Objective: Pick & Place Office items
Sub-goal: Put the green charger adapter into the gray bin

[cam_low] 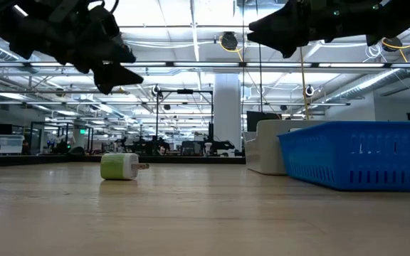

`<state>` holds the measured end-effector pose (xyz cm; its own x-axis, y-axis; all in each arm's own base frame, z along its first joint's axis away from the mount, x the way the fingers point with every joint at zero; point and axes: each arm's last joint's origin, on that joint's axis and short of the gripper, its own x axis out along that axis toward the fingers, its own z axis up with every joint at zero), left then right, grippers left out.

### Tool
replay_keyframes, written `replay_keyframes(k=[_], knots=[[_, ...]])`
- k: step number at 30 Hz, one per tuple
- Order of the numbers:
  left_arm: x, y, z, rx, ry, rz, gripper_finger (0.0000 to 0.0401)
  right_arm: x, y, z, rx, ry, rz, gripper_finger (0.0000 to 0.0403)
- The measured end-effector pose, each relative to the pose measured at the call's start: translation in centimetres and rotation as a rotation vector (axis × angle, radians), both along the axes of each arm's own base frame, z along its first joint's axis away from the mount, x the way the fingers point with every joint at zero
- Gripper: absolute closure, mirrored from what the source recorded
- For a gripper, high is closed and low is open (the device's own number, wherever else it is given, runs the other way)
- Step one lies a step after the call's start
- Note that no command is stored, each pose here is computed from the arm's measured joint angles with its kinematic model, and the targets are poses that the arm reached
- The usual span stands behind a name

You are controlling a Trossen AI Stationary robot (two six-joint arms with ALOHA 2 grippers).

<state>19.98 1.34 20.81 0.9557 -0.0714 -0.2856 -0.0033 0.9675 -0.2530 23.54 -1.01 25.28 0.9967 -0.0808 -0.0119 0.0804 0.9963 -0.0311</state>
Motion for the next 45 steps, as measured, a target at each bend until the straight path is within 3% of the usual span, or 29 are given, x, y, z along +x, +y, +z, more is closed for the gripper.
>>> replay_keyframes(k=[8,20,28,45], knots=[[1.8,-3.9,-2.9,0.096,0.107,-0.161,0.0132,0.0,0.0,0.0,-0.001,0.001,0.012,0.0234],[3.6,-8.5,-5.4,0.237,0.224,-0.237,0.0132,0.0,0.1,0.0,0.015,0.0,0.022,0.0234],[3.9,-8.6,-7.4,0.289,0.318,-0.185,0.0132,0.0,0.1,0.0,0.015,0.0,0.022,0.0234],[4.3,-8.8,-10.8,0.279,0.446,-0.182,0.0133,0.0,0.1,0.0,0.015,0.0,0.022,0.0236]])
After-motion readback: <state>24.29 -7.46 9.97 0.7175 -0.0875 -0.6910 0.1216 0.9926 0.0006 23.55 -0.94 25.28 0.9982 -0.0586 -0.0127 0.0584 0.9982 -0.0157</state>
